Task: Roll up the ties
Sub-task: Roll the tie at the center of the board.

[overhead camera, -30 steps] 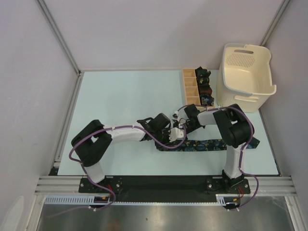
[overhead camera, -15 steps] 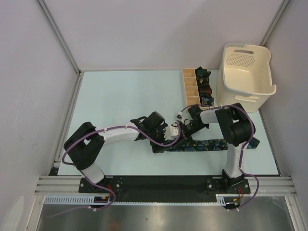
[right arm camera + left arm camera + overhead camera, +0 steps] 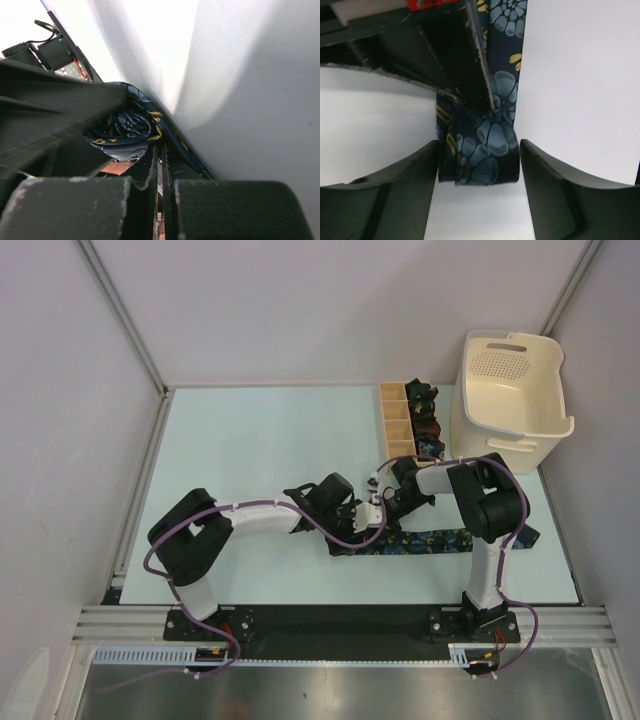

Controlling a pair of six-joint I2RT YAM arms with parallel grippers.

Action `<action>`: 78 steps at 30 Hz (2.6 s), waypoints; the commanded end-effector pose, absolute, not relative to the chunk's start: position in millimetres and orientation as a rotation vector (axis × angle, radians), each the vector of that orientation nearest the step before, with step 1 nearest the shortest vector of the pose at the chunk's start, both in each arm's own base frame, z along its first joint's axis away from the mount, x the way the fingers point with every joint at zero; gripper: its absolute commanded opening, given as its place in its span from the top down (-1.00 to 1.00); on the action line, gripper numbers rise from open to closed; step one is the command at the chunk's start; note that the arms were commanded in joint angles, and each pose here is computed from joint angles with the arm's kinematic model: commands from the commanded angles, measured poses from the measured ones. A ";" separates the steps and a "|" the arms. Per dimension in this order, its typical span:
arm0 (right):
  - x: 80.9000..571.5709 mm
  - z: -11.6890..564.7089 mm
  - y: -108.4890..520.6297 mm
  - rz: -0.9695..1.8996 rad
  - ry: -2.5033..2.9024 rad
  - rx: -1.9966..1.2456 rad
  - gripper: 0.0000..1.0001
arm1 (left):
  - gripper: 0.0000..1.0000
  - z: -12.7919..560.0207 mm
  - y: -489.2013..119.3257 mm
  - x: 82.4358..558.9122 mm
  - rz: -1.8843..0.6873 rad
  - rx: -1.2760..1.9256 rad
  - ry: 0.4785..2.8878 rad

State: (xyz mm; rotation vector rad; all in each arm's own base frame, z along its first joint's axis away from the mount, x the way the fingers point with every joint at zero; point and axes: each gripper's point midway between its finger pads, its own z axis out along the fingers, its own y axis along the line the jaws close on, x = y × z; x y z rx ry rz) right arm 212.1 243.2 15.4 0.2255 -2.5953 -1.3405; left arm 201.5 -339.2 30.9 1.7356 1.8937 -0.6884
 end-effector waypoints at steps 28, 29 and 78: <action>223.9 35.0 253.0 -1.300 -2.702 0.269 0.33 | 0.36 6.3 -334.8 198.0 -0.611 1.822 1.948; 223.6 32.1 252.1 -1.291 -2.706 0.269 0.44 | 0.35 6.8 -334.8 198.4 -0.609 1.821 1.947; 253.3 40.9 217.7 -1.239 -2.796 0.235 -0.33 | 0.62 8.8 -334.2 204.3 -0.493 1.829 1.945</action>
